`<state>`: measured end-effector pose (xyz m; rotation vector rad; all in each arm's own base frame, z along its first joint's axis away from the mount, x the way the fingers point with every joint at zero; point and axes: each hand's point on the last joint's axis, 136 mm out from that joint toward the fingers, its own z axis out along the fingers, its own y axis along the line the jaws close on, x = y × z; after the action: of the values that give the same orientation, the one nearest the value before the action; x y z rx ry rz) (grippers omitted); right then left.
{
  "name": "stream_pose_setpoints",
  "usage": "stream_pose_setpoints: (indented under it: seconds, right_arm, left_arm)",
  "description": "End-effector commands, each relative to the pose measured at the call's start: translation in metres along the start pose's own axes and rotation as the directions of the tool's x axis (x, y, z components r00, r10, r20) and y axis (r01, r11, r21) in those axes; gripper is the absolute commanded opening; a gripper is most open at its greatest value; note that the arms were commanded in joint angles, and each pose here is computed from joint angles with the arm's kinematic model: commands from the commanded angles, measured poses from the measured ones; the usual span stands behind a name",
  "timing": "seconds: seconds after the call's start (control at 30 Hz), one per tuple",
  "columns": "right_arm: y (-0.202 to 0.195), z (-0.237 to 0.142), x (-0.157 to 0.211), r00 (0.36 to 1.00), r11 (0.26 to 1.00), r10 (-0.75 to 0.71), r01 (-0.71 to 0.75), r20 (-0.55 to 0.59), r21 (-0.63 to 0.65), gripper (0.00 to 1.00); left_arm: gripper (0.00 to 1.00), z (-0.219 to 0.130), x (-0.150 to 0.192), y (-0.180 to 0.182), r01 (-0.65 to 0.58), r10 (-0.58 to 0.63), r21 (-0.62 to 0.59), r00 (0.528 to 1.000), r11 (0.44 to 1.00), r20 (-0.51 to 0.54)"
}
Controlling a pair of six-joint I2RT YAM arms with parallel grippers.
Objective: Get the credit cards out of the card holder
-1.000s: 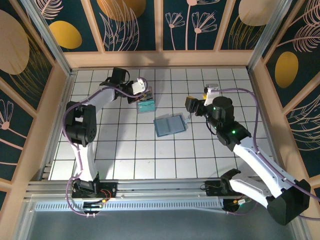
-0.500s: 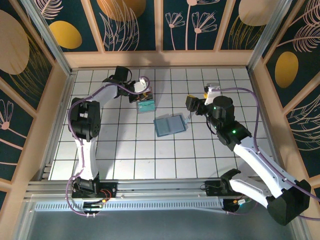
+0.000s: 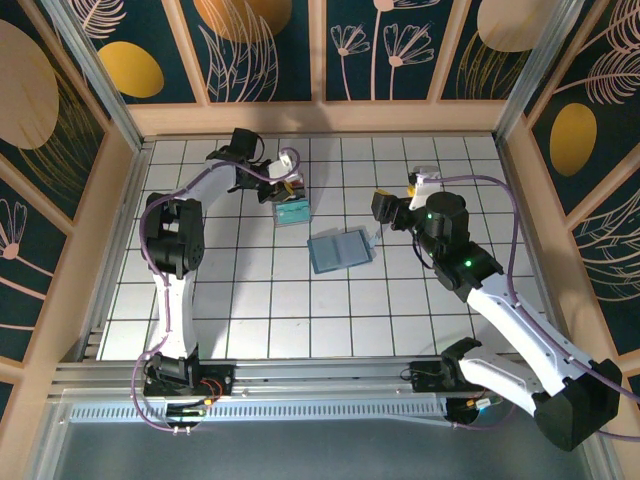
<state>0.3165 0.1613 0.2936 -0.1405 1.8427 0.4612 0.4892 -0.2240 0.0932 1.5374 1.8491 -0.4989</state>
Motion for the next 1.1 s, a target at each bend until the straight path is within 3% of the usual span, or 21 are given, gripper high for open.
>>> stream_pose_setpoints:
  seconds: [0.0,0.37,0.53,0.57,0.63,0.77,0.8,0.97,1.07]
  right_arm:
    - [0.008,-0.003,-0.014,0.999,1.000,-0.014,0.014,0.031,-0.024,0.77]
    - [0.008,-0.003,-0.010,1.000,1.000,-0.006,0.007,0.022,-0.029,0.76]
    - [0.006,0.001,-0.003,1.000,1.000,0.010,-0.010,-0.003,-0.018,0.72]
    - [0.004,0.003,0.000,1.000,1.000,0.016,-0.016,-0.013,-0.007,0.71]
    - [0.000,0.008,0.007,0.999,0.999,0.030,-0.030,-0.044,0.015,0.69]
    - [-0.006,0.020,0.029,0.990,0.997,0.058,-0.051,-0.126,0.061,0.68]
    - [-0.008,0.024,0.036,0.986,0.996,0.068,-0.057,-0.149,0.072,0.67]
    - [0.007,0.041,0.077,0.958,0.996,0.072,-0.056,-0.278,0.066,0.64]
    - [0.021,0.049,0.103,0.935,0.997,0.065,-0.047,-0.350,0.058,0.62]
  left_arm:
    - [0.28,-0.004,0.002,-0.007,0.021,-0.021,0.056,1.000,0.998,-0.009]
    - [0.30,-0.029,-0.022,-0.008,0.009,-0.010,0.019,0.999,1.000,0.038]
    - [0.32,-0.058,-0.050,-0.004,0.031,-0.022,-0.085,0.994,0.996,0.109]
    - [0.35,-0.064,-0.054,-0.004,0.041,-0.028,-0.104,0.992,0.994,0.125]
    - [0.58,-0.078,-0.067,-0.004,0.072,-0.044,-0.153,0.983,0.986,0.180]
    - [0.95,-0.108,-0.090,-0.014,0.150,-0.074,-0.236,0.949,0.960,0.306]
    - [0.99,-0.114,-0.094,-0.018,0.174,-0.083,-0.252,0.939,0.952,0.334]
    - [0.99,-0.136,-0.103,-0.030,0.354,-0.205,-0.298,0.878,0.886,0.432]
    - [0.99,-0.140,-0.094,-0.033,0.482,-0.313,-0.324,0.834,0.814,0.454]
